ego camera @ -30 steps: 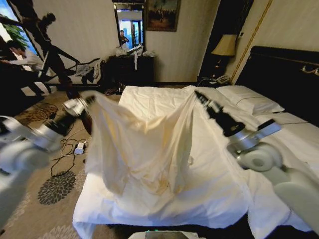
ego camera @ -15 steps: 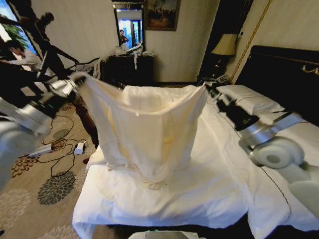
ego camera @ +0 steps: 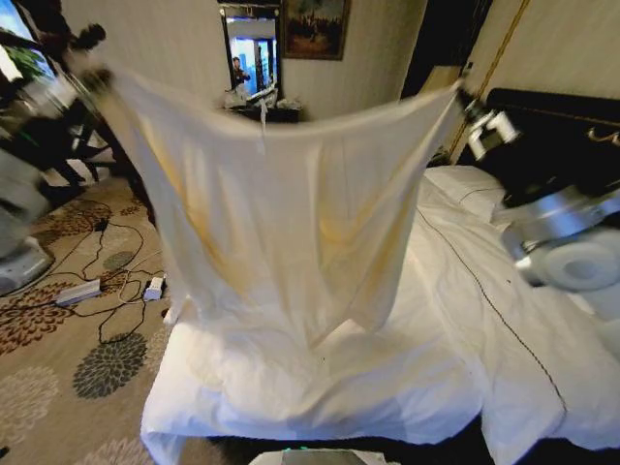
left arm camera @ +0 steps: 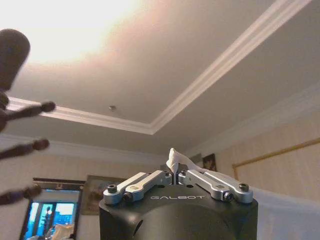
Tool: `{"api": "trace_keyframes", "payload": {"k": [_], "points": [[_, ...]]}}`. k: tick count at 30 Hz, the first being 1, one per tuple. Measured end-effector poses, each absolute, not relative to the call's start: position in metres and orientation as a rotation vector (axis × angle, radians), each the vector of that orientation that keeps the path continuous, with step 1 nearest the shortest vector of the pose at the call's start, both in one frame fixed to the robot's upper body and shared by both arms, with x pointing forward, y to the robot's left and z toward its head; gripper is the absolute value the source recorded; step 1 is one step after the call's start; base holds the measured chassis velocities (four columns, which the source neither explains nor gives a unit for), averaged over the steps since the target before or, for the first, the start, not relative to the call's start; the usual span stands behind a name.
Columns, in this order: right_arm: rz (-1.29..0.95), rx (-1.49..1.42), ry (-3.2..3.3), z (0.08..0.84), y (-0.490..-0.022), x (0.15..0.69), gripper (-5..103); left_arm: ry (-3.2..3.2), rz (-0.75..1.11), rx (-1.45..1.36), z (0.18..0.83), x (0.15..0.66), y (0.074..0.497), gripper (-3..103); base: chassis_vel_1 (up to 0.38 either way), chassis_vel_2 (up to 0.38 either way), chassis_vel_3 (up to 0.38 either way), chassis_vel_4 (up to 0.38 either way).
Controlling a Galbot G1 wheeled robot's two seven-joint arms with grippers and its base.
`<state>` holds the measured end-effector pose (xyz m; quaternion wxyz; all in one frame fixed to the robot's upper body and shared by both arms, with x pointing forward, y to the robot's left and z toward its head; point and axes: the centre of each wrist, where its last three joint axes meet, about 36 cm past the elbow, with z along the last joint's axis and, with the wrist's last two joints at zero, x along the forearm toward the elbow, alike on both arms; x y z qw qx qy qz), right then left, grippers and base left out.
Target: Pick up the clothes from the bed and hang them on the clothes hanger.
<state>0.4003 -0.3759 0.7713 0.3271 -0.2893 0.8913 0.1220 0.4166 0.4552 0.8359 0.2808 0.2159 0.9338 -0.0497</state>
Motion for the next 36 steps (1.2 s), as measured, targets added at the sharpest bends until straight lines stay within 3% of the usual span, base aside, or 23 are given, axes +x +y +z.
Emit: {"api": "trace_keyframes", "payload": {"k": [7,13,16,22,28,34,36], "points": [[0.199,-0.659,2.356,0.818,-0.378,0.385,0,2.501,-0.133,0.578,0.855,0.405,0.454,0,0.000,0.000,0.000,0.000],[0.187,-0.611,2.617,0.742,-0.344,0.389,0,2.661,-0.095,0.621,0.759,0.418,0.409,0,0.000,0.000,0.000,0.000],[0.166,-0.619,2.831,0.681,-0.327,0.385,0,2.853,-0.041,0.604,0.672,0.410,0.373,0,0.000,0.000,0.000,0.000],[0.051,-0.514,3.005,0.652,-0.324,0.375,0,2.981,0.018,0.460,0.623,0.400,0.373,0,0.000,0.000,0.000,0.000],[0.035,-0.304,3.080,0.662,-0.317,0.365,0,3.011,0.028,0.211,0.617,0.409,0.392,0,0.000,0.000,0.000,0.000],[0.153,-0.505,3.058,0.669,-0.296,0.345,0,3.087,-0.018,0.163,0.596,0.396,0.384,0,0.000,0.000,0.000,0.000],[0.191,-0.640,3.018,0.669,-0.290,0.338,0,3.127,-0.062,0.214,0.595,0.386,0.375,11,0.000,0.000,0.000,0.000]]}}
